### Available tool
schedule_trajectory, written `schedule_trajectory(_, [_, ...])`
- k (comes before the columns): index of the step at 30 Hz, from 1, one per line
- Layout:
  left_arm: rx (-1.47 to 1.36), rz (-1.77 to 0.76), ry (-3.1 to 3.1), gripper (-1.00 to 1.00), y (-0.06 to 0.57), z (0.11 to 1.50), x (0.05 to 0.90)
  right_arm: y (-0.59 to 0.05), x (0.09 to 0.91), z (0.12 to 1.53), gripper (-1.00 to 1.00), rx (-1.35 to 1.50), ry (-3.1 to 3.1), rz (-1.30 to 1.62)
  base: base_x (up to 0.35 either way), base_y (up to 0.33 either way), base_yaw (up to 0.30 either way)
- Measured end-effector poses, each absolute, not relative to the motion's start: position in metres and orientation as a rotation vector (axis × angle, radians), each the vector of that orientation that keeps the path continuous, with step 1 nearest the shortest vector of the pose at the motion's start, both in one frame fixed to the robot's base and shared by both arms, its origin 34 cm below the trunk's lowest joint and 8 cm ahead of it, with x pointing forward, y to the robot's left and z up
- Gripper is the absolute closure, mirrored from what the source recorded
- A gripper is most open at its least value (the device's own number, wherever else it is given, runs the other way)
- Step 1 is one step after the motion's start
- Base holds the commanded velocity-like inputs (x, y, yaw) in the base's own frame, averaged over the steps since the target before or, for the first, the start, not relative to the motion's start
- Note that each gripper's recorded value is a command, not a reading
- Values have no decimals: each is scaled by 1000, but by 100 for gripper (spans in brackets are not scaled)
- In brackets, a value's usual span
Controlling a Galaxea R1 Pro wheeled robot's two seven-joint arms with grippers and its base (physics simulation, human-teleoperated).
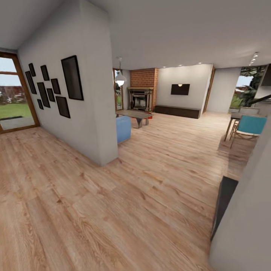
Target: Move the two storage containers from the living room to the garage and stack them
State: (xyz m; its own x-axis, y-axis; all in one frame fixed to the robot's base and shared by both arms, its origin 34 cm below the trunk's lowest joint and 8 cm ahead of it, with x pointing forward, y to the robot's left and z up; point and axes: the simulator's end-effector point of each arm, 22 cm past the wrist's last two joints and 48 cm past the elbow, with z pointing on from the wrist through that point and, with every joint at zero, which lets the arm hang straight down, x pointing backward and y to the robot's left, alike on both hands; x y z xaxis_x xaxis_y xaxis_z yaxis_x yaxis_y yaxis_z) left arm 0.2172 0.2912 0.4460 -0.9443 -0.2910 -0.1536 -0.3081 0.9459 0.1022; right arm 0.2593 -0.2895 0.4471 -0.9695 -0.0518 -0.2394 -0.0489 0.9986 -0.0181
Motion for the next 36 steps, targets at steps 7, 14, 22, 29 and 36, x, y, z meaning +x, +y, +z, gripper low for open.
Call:
schedule_trajectory(7, [-456,186,2965,-100,291,446,217,-289,259,447,-100,-90,2899,-15,322,0,-106])
schedule_trajectory(14, [-458,185,2966,-100,291,446,217,-289,259,447,-100,-96,2900,-14,322,0,-228])
schedule_trajectory(22, [-459,185,2966,-100,291,446,217,-290,258,447,-100,-109,2903,-15,322,60,-92])
schedule_trajectory(29, [-459,185,2968,-100,291,446,216,-290,257,447,-100,-113,2908,-16,322,118,-3])
schedule_trajectory(36, [-461,194,2968,-100,295,446,215,-292,258,447,-100,-113,2903,-20,322,53,0])
